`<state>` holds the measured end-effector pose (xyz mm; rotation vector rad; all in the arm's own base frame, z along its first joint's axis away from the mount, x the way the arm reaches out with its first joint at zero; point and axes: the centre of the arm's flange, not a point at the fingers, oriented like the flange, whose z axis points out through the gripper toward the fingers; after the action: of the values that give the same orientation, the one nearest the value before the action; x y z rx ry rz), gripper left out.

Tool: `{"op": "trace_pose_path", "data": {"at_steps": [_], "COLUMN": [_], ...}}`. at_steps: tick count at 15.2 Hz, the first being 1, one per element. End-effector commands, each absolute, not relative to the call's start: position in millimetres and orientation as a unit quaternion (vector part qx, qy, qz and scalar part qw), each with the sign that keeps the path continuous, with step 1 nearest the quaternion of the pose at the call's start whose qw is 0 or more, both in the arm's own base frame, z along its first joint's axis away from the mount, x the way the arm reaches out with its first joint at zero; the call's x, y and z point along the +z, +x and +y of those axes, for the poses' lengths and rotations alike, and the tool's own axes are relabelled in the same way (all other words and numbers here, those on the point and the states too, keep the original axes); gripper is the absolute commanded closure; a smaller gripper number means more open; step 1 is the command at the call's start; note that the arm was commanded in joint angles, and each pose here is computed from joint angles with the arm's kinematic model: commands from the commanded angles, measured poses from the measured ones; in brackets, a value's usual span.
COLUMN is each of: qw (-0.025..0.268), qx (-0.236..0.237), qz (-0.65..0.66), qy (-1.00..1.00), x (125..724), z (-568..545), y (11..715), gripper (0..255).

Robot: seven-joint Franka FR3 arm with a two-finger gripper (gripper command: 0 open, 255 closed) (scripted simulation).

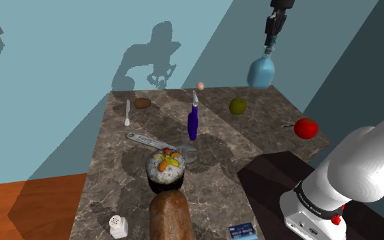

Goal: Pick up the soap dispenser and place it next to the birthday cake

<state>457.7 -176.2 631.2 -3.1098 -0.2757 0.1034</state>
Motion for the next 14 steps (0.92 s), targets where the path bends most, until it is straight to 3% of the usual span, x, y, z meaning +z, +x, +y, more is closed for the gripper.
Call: {"op": "trace_pose_path", "data": {"at_steps": [1, 14], "qw": [0.008, 0.008], "qx": [0.033, 0.033], "qz": [-0.088, -0.088], "qy": [-0.996, -0.996], "x": [635.5, 655.7], "z": [-151.8, 7.0], "y": [443.2, 381.4], "gripper": [255, 255]}}
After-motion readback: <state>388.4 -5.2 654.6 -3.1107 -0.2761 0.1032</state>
